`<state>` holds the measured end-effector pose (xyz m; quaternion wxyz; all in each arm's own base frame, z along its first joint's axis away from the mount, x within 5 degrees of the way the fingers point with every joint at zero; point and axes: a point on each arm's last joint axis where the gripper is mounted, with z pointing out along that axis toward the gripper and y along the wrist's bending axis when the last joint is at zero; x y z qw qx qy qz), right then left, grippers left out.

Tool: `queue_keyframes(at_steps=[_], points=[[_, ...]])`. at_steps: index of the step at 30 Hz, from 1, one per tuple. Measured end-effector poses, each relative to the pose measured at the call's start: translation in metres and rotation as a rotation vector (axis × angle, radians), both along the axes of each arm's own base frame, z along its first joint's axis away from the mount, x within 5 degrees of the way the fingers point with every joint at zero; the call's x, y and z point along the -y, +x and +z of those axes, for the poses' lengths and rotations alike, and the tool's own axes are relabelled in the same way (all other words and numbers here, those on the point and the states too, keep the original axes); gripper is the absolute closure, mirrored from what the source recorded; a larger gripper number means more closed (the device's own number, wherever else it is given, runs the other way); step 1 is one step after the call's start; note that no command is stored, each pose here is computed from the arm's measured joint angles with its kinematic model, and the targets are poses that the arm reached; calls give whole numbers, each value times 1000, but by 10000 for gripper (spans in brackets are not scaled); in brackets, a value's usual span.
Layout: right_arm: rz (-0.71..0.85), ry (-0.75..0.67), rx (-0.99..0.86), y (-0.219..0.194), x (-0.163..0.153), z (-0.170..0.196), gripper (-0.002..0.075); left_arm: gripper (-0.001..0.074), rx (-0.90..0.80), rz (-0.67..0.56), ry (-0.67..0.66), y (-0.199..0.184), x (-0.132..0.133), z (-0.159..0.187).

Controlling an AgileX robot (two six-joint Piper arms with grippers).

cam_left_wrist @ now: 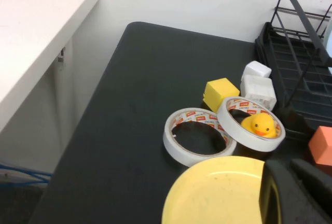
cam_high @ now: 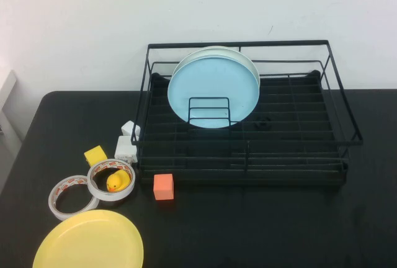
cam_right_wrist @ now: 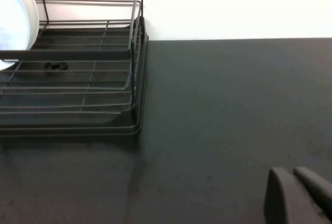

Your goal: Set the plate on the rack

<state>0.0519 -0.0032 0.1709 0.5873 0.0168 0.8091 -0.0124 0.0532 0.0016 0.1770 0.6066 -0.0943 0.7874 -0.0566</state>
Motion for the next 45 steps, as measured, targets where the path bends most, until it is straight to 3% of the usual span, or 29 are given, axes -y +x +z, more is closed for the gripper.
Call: queue_keyframes(at_steps=[10,18,30,35,45], points=[[0,-6,0,0,0,0,728,738,0,-33,-2,0,2,0],[-13,-165,-6,0,6,1,728,738,-4,-33,-2,0,2,0],[-16,-192,-8,0,7,1,728,738,-4,-33,0,0,2,0],[-23,-278,-14,-1,10,1,728,738,-6,-31,32,0,1,0],[-23,-264,-16,-1,9,1,728,738,-8,-30,52,0,0,-1]])
